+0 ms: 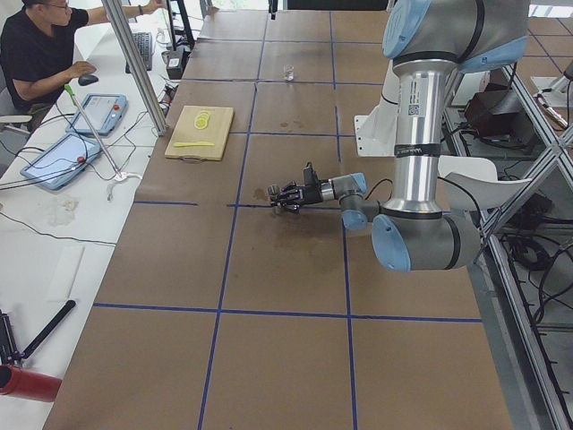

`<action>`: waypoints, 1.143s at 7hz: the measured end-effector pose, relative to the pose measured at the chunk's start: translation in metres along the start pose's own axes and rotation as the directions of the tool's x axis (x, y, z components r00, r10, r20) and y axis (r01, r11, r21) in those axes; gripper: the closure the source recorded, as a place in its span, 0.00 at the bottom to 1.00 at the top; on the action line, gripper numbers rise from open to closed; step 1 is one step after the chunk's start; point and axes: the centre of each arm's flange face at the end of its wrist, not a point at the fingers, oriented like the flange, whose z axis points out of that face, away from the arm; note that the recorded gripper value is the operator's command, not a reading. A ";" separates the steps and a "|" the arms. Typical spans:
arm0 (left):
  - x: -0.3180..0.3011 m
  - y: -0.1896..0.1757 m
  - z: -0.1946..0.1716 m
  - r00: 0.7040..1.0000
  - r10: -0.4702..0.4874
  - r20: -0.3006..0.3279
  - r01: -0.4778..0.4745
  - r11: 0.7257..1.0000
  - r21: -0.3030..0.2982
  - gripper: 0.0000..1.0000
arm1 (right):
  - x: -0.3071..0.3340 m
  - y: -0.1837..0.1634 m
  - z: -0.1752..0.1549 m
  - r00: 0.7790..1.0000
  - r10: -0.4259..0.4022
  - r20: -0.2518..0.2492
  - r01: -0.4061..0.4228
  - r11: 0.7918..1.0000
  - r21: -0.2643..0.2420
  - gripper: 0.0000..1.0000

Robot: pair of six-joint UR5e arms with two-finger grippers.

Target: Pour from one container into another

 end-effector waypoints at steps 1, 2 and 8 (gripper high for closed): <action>0.002 -0.007 -0.001 1.000 0.008 -0.016 -0.008 1.000 0.005 1.00 | -0.001 -0.001 0.000 1.000 -0.002 0.000 0.002 1.000 0.001 0.00; 0.003 -0.017 -0.002 0.999 0.012 -0.042 -0.011 1.000 0.012 1.00 | -0.002 -0.001 0.000 1.000 -0.003 0.002 0.003 1.000 0.001 0.00; 0.005 -0.046 0.002 0.989 0.029 -0.147 -0.024 0.999 0.034 1.00 | -0.023 -0.011 -0.001 0.997 -0.071 0.023 0.070 0.996 0.052 0.00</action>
